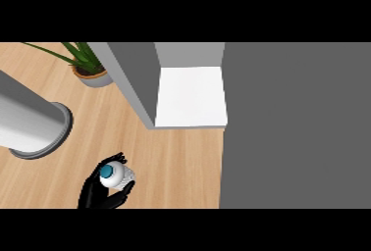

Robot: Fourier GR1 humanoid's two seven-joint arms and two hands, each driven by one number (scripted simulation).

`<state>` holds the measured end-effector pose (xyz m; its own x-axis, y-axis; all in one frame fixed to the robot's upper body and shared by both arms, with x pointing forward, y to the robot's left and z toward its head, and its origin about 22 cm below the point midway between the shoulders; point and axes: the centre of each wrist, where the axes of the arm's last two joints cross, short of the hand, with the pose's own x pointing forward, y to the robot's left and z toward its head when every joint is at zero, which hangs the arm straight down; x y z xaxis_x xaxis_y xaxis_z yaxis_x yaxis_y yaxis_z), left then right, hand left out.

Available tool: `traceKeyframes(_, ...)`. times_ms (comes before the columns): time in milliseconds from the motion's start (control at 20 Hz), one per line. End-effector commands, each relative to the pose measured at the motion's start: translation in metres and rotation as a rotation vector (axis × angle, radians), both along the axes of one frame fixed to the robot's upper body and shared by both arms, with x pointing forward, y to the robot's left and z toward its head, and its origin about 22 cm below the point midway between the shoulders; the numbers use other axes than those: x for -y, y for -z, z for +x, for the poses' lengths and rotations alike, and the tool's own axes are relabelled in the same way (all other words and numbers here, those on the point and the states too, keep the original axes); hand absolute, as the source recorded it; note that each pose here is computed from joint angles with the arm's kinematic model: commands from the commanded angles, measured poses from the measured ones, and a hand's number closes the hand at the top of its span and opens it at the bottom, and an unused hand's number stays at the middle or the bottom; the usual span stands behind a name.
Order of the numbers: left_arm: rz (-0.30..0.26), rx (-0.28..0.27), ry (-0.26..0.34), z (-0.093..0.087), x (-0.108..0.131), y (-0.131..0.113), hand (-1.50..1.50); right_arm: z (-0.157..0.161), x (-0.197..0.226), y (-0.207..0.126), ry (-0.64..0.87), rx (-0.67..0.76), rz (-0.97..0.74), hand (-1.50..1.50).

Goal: Pick up the bottled water, place it into the cabinet and close the cabinet

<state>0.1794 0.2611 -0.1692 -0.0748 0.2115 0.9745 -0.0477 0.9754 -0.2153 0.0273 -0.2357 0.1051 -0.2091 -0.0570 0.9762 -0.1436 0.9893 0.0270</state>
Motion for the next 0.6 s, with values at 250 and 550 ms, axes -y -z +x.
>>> traceKeyframes(250, -0.108, 0.004, -0.015, 0.012, 0.001, 0.007, 1.50, -0.004, -0.001, -0.017, -0.010, 0.042, 0.011, -1.50)
traceKeyframes(550, -0.108, 0.048, -0.004, 0.011, 0.024, 0.012, 1.50, -0.002, -0.002, -0.020, -0.015, 0.045, -0.001, -1.50)
